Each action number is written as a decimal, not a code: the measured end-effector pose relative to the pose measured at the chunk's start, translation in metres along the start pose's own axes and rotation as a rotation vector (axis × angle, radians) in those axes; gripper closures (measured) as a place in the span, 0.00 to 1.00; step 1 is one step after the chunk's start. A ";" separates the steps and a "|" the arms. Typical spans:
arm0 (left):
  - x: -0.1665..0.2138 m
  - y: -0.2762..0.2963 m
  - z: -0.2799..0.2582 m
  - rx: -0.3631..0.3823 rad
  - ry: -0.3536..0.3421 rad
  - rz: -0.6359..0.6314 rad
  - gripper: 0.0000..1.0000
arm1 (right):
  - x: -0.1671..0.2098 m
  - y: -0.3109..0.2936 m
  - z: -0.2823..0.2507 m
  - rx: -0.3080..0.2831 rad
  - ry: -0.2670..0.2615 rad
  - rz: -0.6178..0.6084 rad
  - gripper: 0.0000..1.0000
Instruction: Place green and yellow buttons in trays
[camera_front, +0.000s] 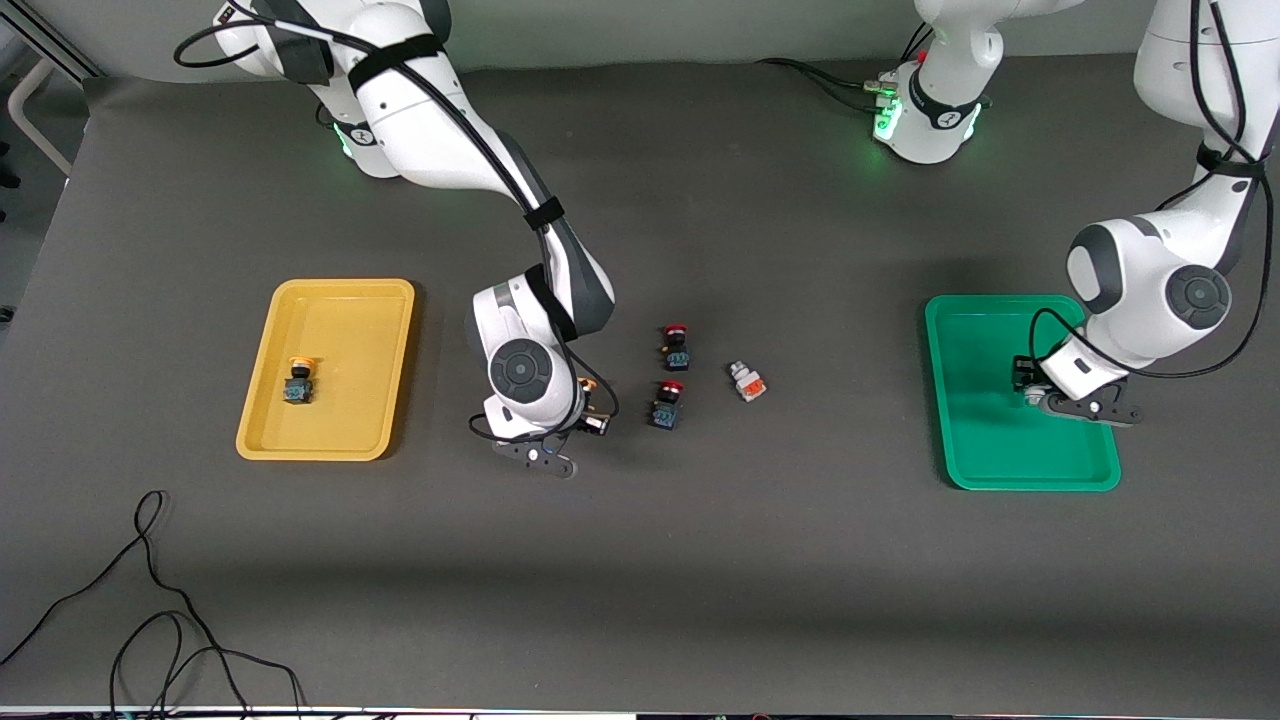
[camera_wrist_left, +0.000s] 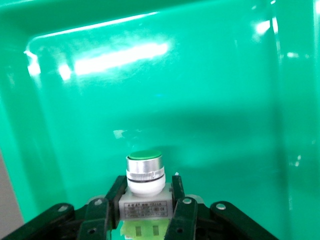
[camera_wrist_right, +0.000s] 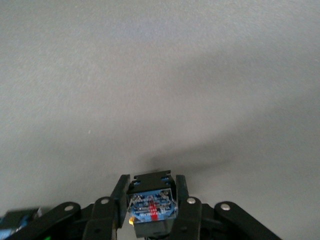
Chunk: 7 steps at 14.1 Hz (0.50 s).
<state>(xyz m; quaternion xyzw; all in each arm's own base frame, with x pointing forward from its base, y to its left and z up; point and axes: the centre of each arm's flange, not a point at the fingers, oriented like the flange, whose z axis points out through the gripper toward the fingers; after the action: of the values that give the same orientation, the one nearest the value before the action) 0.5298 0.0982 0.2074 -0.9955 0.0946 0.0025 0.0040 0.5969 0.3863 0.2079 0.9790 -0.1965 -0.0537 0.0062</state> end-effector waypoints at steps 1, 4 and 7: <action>-0.005 -0.010 0.001 -0.001 -0.002 0.012 0.59 | -0.003 0.001 -0.014 0.000 -0.015 -0.001 0.59; -0.017 -0.035 0.006 -0.004 -0.008 0.012 0.59 | -0.008 0.011 -0.084 0.011 -0.062 -0.035 0.59; -0.015 -0.031 0.008 -0.008 -0.009 0.022 0.33 | 0.020 0.065 -0.165 0.012 -0.087 -0.154 0.59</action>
<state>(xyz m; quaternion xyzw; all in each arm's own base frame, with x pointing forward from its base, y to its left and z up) 0.5204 0.1312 0.1993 -0.9944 0.1057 0.0073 0.0007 0.6080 0.3174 0.3724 0.9880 -0.1208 -0.0951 -0.0124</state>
